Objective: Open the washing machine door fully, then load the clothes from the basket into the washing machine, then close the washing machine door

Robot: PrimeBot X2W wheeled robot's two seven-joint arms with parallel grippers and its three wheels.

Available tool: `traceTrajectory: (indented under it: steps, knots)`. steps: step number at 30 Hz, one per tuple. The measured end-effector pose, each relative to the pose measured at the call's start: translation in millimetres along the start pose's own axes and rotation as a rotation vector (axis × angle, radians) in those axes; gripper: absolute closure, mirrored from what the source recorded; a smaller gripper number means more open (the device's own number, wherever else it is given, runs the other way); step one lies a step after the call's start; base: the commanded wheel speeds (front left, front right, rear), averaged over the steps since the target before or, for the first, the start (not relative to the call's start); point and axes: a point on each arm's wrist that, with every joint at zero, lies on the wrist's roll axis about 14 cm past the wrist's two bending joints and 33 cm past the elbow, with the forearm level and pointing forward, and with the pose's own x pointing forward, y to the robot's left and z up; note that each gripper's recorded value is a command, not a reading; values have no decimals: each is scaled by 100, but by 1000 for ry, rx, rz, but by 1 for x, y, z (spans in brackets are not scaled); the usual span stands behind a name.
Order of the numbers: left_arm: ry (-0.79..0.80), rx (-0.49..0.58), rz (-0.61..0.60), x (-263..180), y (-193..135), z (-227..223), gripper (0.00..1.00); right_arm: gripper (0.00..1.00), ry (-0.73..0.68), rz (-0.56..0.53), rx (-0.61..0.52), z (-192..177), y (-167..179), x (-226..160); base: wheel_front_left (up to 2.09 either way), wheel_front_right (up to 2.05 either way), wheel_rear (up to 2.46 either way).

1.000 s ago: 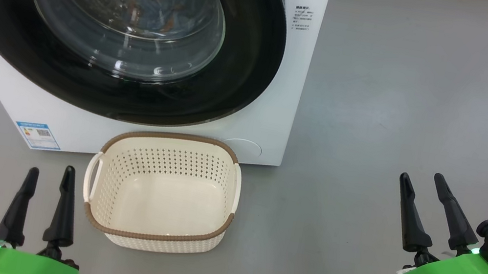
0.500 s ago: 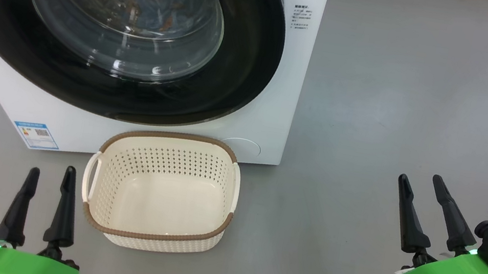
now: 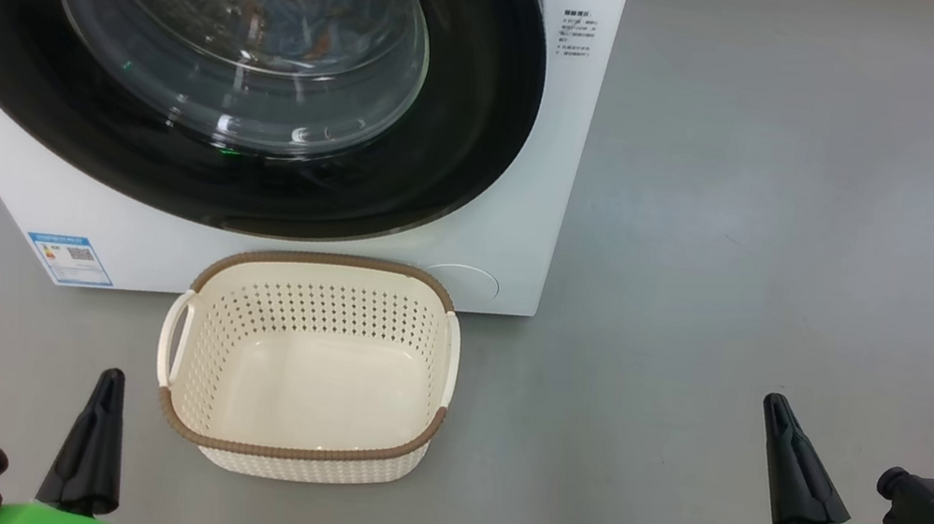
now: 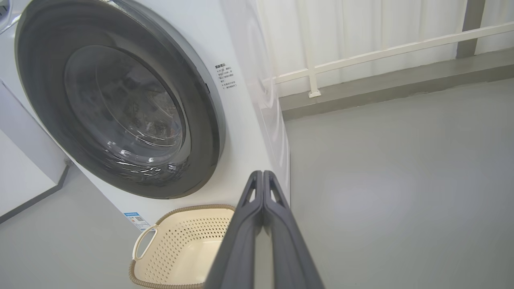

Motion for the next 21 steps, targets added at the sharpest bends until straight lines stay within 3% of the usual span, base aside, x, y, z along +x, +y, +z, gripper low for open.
traceTrajectory:
  steps: [21]
  knots:
    - [16, -190, 55, -2, 9, 1, 100, 100, -12, -61, 225, 6, -8, 2, 0, 0, 0]
